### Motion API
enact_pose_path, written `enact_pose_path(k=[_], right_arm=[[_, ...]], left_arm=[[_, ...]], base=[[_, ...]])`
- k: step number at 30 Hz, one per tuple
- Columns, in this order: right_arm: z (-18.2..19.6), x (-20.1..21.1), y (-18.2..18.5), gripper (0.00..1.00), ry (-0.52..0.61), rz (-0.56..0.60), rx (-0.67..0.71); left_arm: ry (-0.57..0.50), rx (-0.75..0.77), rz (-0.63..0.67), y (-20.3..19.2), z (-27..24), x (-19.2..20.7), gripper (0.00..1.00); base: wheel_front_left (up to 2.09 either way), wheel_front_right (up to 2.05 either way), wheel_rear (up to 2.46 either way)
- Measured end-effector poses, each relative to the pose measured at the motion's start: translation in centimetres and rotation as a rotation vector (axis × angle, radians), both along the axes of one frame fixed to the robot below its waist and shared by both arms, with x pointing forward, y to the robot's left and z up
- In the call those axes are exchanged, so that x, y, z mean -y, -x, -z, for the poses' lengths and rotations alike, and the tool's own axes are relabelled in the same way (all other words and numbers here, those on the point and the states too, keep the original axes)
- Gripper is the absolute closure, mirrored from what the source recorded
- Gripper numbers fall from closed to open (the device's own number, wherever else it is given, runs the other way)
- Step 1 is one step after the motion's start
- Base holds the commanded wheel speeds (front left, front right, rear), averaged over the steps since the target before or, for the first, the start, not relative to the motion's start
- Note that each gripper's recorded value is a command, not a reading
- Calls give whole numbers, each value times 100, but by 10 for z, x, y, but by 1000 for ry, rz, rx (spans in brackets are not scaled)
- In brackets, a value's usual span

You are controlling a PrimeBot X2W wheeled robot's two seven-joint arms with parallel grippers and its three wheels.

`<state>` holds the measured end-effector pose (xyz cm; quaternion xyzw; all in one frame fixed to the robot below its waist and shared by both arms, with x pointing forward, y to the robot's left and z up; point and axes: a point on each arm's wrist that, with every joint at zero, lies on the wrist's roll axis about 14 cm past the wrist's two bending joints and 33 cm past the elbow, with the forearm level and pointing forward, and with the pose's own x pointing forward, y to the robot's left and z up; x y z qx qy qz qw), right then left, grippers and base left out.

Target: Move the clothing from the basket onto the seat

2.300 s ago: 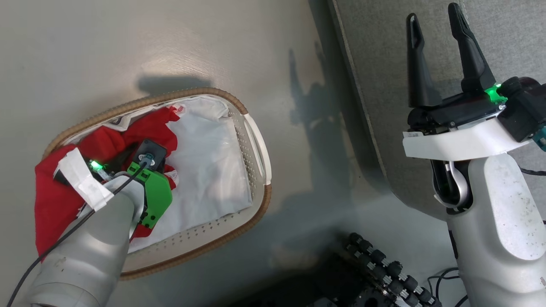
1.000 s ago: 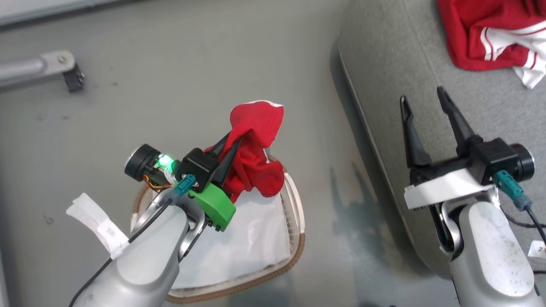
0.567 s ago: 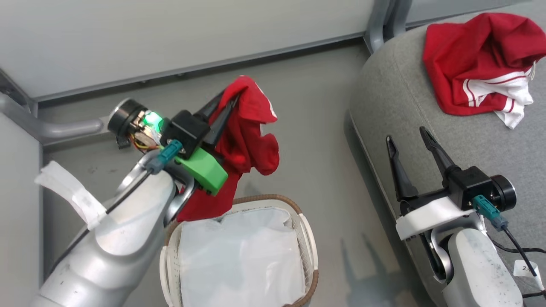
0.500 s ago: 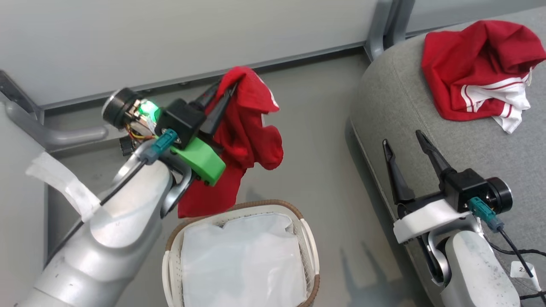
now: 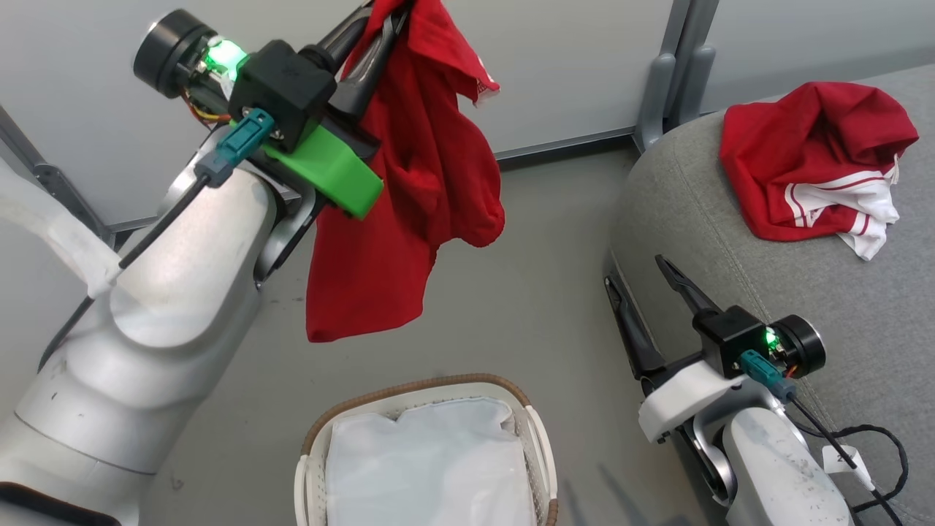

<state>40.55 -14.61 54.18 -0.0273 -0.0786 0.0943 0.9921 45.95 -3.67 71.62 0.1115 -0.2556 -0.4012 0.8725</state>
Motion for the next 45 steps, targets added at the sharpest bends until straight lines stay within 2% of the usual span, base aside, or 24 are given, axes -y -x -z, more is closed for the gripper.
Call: enact_pose_path(k=[10,18,23,30,37,38,39,40,41,42,45], right_arm=[[-7,-29,-15,0,55,-90,9],[-24,-51,-36,0,142,-153,45],[-42,-65,-44,0,152,-193,93],[-81,-87,-39,0,149,-248,215],[-92,-114,-26,0,138,-337,255],[-91,-116,-25,7,138,-344,252],[-88,-119,-24,58,138,-354,244],[-87,-121,-23,75,137,-360,239],[-86,-122,-23,82,132,-365,235],[-86,-123,-22,100,128,-367,233],[-86,-124,-22,100,122,-371,231]], left_arm=[[19,90,44,17,-39,9,100],[21,98,83,31,-44,18,100],[14,94,90,35,-41,18,100],[9,85,96,38,-39,17,100],[1,43,90,37,-24,15,100],[3,37,91,37,-23,15,100],[6,28,90,37,-21,15,100],[9,21,90,37,-19,14,100],[10,12,87,37,-17,13,100],[14,3,86,36,-15,12,100],[17,-25,78,35,-6,9,100]], base=[[0,0,0],[0,0,0],[0,0,0],[0,0,0],[0,0,0],[0,0,0],[0,0,0],[0,0,0],[0,0,0],[0,0,0],[0,0,0]])
